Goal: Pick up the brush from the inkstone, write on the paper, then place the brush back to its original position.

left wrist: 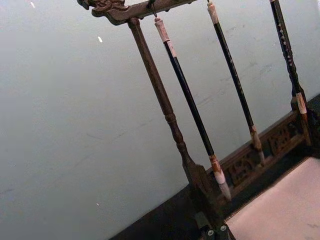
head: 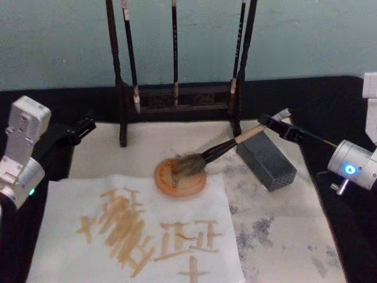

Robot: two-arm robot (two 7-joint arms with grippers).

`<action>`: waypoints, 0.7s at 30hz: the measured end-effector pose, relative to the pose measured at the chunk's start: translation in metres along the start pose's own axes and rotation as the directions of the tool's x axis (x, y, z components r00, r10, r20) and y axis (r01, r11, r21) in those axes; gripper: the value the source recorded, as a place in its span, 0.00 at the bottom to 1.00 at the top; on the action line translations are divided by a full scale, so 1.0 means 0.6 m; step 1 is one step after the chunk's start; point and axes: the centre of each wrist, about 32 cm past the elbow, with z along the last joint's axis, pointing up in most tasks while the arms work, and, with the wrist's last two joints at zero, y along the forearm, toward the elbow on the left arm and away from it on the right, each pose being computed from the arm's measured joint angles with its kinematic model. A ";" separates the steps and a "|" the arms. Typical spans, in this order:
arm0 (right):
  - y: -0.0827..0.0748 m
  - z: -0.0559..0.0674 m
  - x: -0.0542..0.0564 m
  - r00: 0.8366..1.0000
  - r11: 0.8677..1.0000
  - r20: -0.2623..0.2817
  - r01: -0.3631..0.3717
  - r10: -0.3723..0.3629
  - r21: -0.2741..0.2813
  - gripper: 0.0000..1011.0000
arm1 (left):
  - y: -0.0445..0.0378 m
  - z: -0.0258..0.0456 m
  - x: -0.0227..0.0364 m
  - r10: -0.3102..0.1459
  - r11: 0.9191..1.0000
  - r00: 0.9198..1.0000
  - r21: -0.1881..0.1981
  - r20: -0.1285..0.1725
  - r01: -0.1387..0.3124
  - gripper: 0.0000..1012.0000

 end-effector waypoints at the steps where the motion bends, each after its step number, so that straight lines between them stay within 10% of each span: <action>1: 0.000 0.000 0.000 1.000 1.000 0.000 0.002 -0.002 0.000 0.16 | 0.000 0.000 0.0000 0.000 1.000 1.000 0.000 0.000 0.000 0.99; 21: -0.007 0.001 0.011 0.999 0.999 -0.007 0.048 -0.048 -0.007 0.16 | 0.000 0.000 0.0000 0.000 1.000 1.000 0.000 0.000 0.000 0.99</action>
